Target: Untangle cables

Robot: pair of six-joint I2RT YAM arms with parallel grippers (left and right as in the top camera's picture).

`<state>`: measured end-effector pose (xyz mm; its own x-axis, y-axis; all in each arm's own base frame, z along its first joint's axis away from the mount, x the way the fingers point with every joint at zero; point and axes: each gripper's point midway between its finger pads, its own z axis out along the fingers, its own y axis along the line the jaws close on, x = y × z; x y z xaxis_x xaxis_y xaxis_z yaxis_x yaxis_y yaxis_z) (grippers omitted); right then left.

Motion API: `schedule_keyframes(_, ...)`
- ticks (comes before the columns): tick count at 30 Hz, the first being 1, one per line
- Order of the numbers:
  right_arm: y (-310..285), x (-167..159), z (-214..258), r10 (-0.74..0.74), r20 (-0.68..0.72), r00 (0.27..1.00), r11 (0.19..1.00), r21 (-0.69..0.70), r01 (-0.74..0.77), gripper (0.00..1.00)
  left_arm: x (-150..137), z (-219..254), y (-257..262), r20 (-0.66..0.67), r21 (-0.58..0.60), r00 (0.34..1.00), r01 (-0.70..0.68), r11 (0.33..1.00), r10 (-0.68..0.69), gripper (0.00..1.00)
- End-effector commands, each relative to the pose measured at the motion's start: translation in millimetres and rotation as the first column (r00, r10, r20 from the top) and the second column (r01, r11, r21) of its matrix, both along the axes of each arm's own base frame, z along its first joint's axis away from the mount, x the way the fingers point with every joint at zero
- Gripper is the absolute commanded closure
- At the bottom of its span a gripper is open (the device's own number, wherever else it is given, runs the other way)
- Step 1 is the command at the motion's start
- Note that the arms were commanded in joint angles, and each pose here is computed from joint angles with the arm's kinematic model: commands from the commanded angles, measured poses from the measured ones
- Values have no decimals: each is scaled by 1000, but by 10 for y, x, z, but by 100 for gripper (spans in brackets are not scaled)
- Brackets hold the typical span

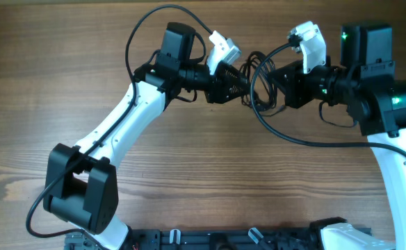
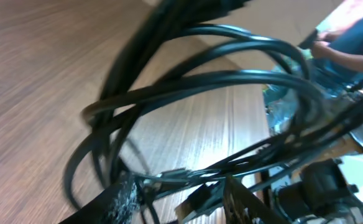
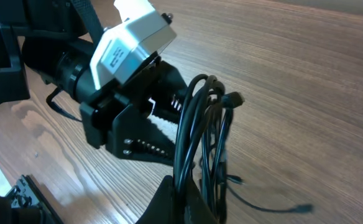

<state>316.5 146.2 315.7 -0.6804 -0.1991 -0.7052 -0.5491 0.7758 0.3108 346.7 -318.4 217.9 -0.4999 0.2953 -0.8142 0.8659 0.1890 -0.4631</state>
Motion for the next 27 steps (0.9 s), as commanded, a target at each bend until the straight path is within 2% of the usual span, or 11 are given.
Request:
schedule_keyframes(1, 45, -56, 209, 21, 49, 999, 999, 34, -23, 96, 182, -110, 48, 31, 68, 995, -96, 993, 94, 55)
schedule_keyframes(3, 42, -71, 232, 21, 57, 998, 999, 36, -23, 96, 258, -125, 70, 29, 83, 990, -141, 987, 139, 51)
schedule_keyframes(8, 40, -85, 250, 21, 62, 998, 999, 37, -23, 96, 318, -115, 75, 40, 85, 985, -170, 982, 167, 51)
schedule_keyframes(15, 45, -90, 254, 22, 61, 998, 999, 41, -25, 96, 293, -120, 38, 43, 87, 986, -164, 983, 161, 51)
schedule_keyframes(17, 43, -91, 252, 21, 60, 998, 999, 40, -24, 96, 289, -120, 33, 43, 88, 986, -163, 983, 159, 71)
schedule_keyframes(18, 44, -92, 252, 22, 60, 998, 999, 40, -24, 96, 290, -121, 34, 42, 88, 986, -163, 983, 160, 87)
schedule_keyframes(19, 42, -91, 251, 21, 60, 998, 999, 40, -23, 96, 292, -122, 38, 42, 88, 986, -164, 982, 161, 96)
schedule_keyframes(24, -53, -33, 206, -27, 65, 997, 1000, -7, 28, 96, 291, -122, 38, 41, 89, 986, -164, 983, 161, 96)
schedule_keyframes(27, -436, 136, 73, -276, 46, 960, 953, -117, 280, 96, 298, -147, 76, 27, 98, 985, -170, 981, 168, 96)
